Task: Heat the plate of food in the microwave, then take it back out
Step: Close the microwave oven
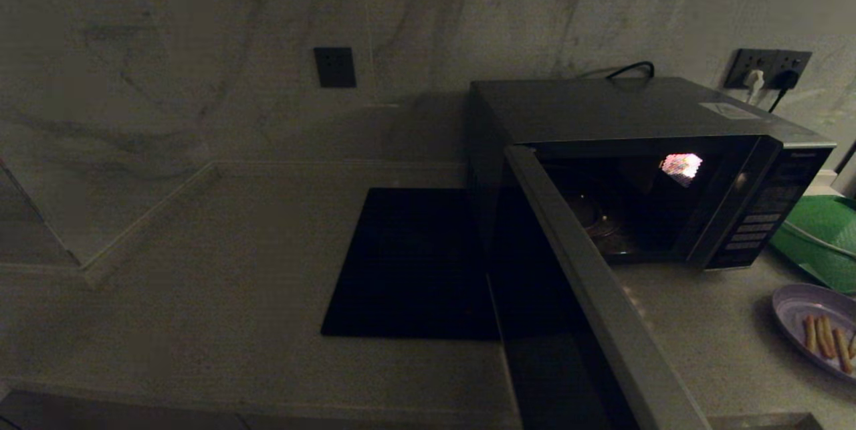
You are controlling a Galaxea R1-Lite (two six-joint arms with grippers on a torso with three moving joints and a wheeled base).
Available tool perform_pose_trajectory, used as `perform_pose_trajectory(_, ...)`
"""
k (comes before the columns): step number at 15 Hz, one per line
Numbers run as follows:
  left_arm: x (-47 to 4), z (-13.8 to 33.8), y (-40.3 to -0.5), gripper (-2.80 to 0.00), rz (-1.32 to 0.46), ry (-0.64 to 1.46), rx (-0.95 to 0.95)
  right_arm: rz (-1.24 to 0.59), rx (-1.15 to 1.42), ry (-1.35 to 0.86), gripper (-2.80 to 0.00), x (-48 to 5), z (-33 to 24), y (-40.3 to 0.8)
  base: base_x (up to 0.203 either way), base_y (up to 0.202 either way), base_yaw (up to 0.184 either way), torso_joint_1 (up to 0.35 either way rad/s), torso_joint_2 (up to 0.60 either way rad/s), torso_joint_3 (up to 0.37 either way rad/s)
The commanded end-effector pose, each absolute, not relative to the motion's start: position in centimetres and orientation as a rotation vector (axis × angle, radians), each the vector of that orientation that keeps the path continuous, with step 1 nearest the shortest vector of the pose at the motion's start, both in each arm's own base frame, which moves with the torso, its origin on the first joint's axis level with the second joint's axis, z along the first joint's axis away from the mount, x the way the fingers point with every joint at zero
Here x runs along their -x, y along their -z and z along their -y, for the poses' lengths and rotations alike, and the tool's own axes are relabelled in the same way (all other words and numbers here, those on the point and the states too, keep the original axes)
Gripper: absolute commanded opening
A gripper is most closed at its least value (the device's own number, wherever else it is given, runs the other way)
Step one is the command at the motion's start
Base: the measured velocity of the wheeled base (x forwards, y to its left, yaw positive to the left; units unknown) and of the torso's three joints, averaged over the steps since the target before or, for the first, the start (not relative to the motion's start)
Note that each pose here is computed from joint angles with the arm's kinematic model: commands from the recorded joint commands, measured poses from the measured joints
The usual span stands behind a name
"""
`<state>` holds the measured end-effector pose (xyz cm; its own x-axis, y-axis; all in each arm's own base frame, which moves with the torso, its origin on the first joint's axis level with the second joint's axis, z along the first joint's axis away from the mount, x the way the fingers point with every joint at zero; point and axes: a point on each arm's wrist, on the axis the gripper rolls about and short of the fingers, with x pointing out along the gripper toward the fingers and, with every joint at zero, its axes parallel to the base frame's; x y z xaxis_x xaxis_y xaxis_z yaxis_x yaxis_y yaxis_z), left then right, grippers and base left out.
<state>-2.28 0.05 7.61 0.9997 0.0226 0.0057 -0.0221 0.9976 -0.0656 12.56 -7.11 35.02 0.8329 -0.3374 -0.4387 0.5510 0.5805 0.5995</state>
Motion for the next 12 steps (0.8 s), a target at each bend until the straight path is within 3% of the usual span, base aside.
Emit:
perform_pose_trajectory(1, 2.3, -0.1, -7.6, -2.8, 0.008, -0.023, 0.066, -0.394, -0.785, 0.343, 0.0, -10.2, 3.5, -37.6, 0.0, 0.0, 0.0, 0.0, 0.0, 0.0)
perform_pose_trajectory(2, 2.3, -0.1, -7.6, -2.8, 0.008, -0.023, 0.066, -0.419, -0.77, 0.251, 0.0, -9.1, 2.4, -38.7, 0.0, 0.0, 0.0, 0.0, 0.0, 0.0)
perform_pose_trajectory(3, 2.3, -0.1, -7.6, -2.8, 0.008, -0.023, 0.066, -0.437, -0.751, 0.169, -2.8, -8.1, 1.4, -39.7, 0.0, 0.0, 0.0, 0.0, 0.0, 0.0)
perform_pose_trajectory(6, 2.3, -0.1, -7.6, -2.8, 0.008, -0.023, 0.066, -0.507, -0.671, -0.035, -2.8, -6.3, -0.2, -41.1, 0.0, 0.0, 0.0, 0.0, 0.0, 0.0)
perform_pose_trajectory(12, 2.3, -0.1, -7.6, -2.8, 0.008, -0.023, 0.066, -0.71, -0.446, -0.361, -2.8, -4.3, -1.6, -39.9, 0.0, 0.0, 0.0, 0.0, 0.0, 0.0)
